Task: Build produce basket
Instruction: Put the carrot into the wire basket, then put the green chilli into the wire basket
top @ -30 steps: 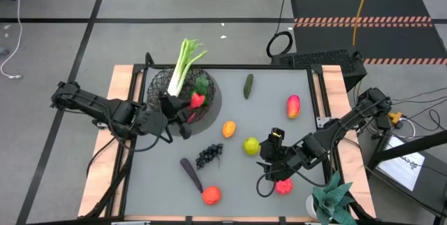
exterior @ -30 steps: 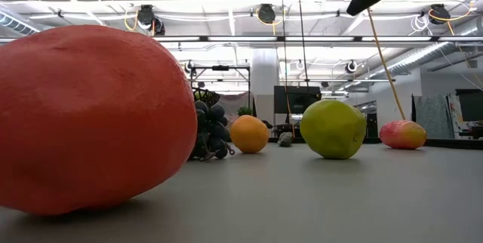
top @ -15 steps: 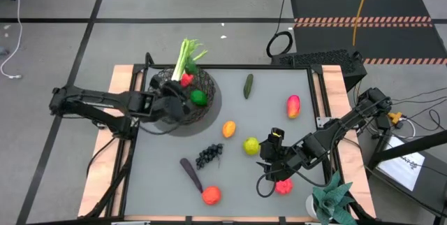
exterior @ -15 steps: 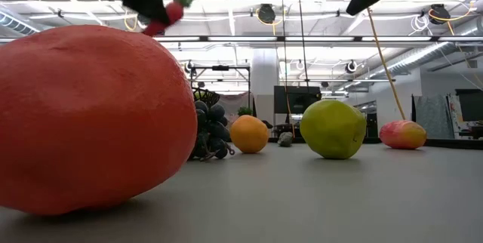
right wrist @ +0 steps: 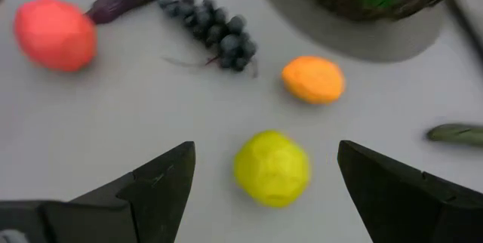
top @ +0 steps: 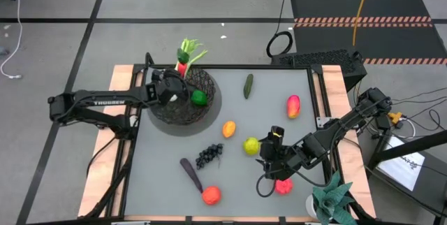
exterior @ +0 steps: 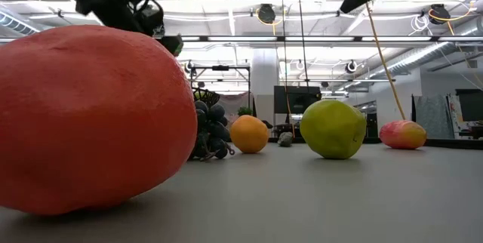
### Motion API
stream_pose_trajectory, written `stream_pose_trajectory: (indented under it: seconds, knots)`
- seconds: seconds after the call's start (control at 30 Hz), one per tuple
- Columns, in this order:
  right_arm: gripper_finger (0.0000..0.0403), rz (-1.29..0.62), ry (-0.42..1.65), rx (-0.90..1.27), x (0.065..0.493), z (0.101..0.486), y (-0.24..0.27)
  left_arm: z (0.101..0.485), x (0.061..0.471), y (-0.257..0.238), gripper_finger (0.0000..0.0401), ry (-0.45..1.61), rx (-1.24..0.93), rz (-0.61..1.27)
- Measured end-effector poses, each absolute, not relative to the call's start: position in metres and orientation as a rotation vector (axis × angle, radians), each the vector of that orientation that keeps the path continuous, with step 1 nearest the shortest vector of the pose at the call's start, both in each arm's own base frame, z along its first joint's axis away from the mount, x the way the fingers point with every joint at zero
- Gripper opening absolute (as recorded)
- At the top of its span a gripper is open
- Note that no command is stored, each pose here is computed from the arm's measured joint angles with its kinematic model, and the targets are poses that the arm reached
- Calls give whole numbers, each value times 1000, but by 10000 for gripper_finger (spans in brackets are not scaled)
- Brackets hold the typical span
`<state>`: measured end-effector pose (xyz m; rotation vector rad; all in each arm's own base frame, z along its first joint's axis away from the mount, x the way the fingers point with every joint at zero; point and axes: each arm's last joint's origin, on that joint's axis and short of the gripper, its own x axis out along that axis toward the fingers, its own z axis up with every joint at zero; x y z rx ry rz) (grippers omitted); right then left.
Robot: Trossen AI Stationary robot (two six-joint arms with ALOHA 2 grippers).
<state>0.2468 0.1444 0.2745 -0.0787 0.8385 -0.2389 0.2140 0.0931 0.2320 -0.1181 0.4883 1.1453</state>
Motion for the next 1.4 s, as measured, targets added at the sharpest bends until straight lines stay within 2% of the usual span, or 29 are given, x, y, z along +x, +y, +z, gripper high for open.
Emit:
stream_pose_trajectory:
  seconds: [0.33, 0.5, 0.73, 0.87, 1.1, 1.4]
  knots:
    - [318, -417, 763, -214, 250, 263, 129, 232, 214, 103, 247, 418, -145, 1121]
    - [318, -537, 727, -264, 254, 240, 110, 244, 210, 91, 269, 384, -144, 1032]
    - [318, -696, 607, -129, 276, 221, 64, 278, 189, 60, 254, 255, -157, 847]
    - [318, -716, 574, -16, 286, 211, 25, 289, 171, 44, 236, 227, -156, 781]
    - [318, -768, 460, 216, 289, 204, -44, 292, 150, 29, 207, 260, -153, 706]
    - [318, -886, 486, 362, 277, 196, -97, 288, 147, 22, 176, 305, -165, 674]
